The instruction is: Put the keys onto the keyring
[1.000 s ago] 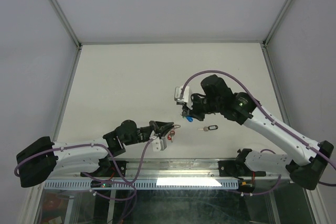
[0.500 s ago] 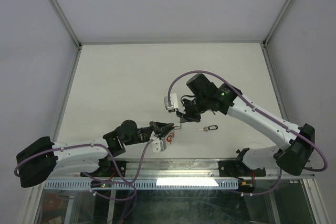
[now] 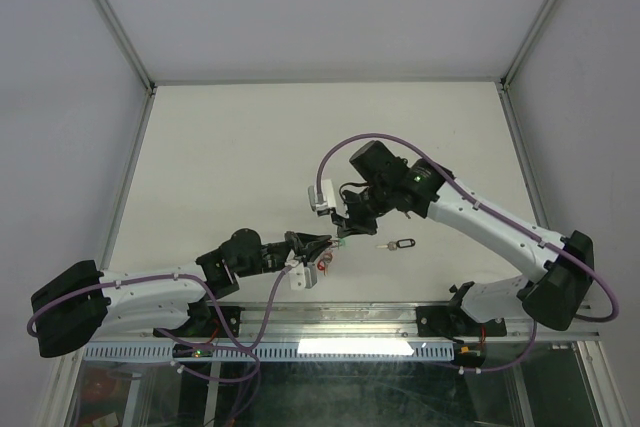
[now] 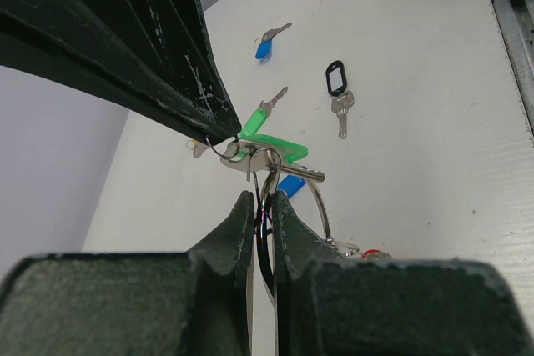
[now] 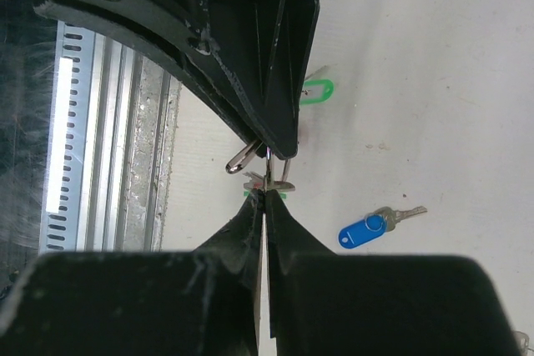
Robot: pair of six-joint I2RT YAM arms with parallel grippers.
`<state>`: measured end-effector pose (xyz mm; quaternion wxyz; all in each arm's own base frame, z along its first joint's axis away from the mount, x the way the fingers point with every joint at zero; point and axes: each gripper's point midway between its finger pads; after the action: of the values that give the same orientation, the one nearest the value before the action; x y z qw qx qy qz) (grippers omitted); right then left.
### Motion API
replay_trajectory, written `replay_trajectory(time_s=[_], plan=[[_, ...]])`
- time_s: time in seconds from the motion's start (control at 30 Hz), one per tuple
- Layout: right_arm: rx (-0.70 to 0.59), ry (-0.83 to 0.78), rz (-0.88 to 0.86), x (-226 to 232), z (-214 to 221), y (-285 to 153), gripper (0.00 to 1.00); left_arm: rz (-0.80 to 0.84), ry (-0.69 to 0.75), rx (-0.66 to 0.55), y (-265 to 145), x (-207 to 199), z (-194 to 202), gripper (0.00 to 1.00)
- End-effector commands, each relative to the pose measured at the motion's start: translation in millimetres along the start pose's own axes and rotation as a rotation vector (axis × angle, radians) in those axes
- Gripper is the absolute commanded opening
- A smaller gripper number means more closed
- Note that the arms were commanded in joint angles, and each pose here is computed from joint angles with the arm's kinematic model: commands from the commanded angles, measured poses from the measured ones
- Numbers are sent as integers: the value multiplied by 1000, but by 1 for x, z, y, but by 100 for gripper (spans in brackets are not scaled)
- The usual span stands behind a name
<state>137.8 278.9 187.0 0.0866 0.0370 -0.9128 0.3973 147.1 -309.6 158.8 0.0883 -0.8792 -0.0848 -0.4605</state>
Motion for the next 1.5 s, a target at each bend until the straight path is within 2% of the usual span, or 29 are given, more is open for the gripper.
replay_trajectory(time_s=[0.0, 0.83, 1.47], plan=[[-76, -56, -22, 2, -22, 1, 0, -49, 35, -58, 0, 17, -14, 0], [-62, -65, -80, 6, -18, 11, 0, -38, 42, -80, 0, 15, -18, 0], [-21, -117, -195, 23, -10, 9, 0, 6, 47, -98, 2, 8, -21, 0]])
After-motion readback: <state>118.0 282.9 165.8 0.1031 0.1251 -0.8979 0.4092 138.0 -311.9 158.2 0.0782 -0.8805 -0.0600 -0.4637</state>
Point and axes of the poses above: each gripper's point midway between its finger pads, its own y axis out along the fingers, its own x axis along the line the jaws close on, z = x × y, and after that the axes turned 15 degrees about y, right-handed
